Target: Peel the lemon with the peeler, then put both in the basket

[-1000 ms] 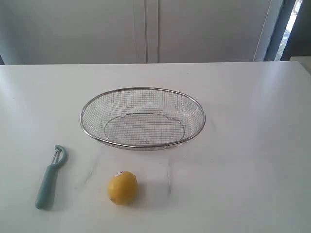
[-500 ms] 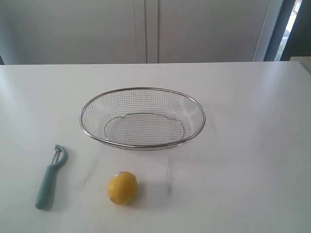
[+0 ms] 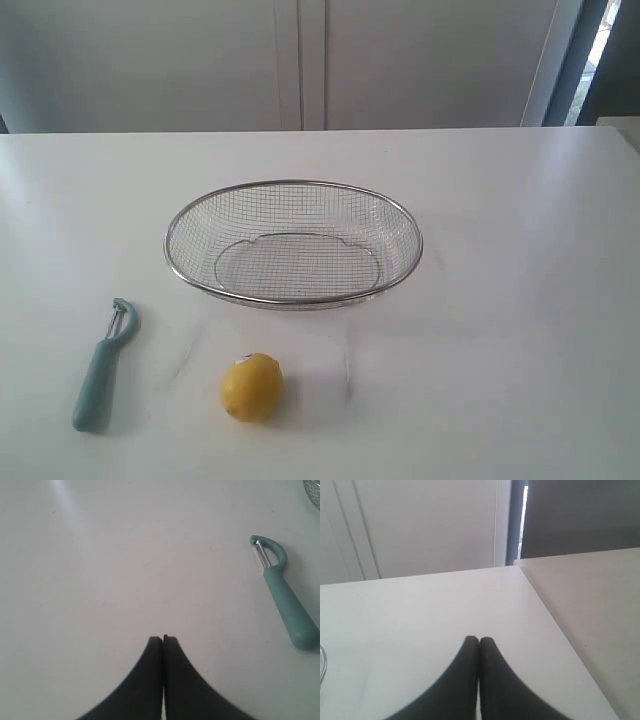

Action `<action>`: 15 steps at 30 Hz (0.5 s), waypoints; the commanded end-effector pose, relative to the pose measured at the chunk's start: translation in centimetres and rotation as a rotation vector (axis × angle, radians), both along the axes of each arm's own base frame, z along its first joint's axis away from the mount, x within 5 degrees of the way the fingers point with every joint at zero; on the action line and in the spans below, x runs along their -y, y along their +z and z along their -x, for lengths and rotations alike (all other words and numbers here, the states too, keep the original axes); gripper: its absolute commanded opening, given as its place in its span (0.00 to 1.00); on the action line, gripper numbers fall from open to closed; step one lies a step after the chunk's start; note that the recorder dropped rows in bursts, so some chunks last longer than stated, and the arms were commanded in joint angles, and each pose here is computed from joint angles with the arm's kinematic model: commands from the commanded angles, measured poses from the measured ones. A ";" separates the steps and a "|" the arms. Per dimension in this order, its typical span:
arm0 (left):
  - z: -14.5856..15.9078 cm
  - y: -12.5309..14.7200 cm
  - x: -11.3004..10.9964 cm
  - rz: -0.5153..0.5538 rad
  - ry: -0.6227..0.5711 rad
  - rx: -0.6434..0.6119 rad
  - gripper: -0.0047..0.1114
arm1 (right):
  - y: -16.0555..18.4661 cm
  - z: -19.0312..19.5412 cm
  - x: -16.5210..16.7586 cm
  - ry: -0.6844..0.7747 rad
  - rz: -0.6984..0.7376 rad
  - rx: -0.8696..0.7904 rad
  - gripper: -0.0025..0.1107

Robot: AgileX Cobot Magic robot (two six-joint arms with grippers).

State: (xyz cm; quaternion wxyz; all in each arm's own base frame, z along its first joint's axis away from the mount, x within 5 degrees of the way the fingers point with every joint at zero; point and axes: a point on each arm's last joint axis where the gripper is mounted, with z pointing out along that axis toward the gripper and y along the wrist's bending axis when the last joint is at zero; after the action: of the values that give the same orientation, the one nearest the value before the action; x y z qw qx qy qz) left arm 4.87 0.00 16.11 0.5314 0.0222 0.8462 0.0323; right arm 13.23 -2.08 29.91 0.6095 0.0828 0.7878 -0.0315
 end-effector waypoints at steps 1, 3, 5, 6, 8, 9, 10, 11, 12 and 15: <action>0.1 -0.3 0.0 0.016 0.005 -0.011 0.04 | 0.2 -1.0 0.2 -0.004 -0.011 -0.067 0.02; 0.1 -0.3 0.0 0.016 0.005 -0.011 0.04 | 0.2 -1.6 0.3 -0.004 -0.017 -0.105 0.02; 0.1 -0.3 0.0 0.016 0.005 -0.011 0.04 | 0.2 -2.1 0.4 -0.004 -0.023 -0.142 0.02; 0.1 -0.3 0.0 0.016 0.005 -0.011 0.04 | 0.2 -2.3 0.4 -0.004 -0.027 -0.165 0.02; 0.1 -0.3 0.0 0.016 0.005 -0.011 0.04 | 0.2 -2.8 0.5 -0.004 -0.033 -0.208 0.02; 0.1 -0.3 0.0 0.016 0.005 -0.011 0.04 | 0.3 -3.0 0.5 -0.004 -0.037 -0.231 0.02; 0.1 -0.3 0.0 0.016 0.005 -0.011 0.04 | 0.3 -3.3 0.6 -0.004 -0.040 -0.250 0.02; 0.1 -0.3 0.0 0.016 0.005 -0.011 0.04 | 0.3 -3.5 0.6 -0.004 -0.043 -0.269 0.02; 0.1 -0.3 0.0 0.016 0.005 -0.011 0.04 | 0.4 -3.7 0.7 -0.004 -0.046 -0.285 0.02; 0.1 -0.3 0.0 0.016 0.005 -0.011 0.04 | 0.6 -4.2 0.7 -0.004 -0.053 -0.330 0.02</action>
State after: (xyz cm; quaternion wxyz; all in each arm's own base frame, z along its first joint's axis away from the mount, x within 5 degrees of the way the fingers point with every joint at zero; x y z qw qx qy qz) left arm 4.87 0.00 16.11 0.5314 0.0222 0.8462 0.0323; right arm 17.03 -2.68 30.26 0.4860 0.0914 0.8688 -0.0251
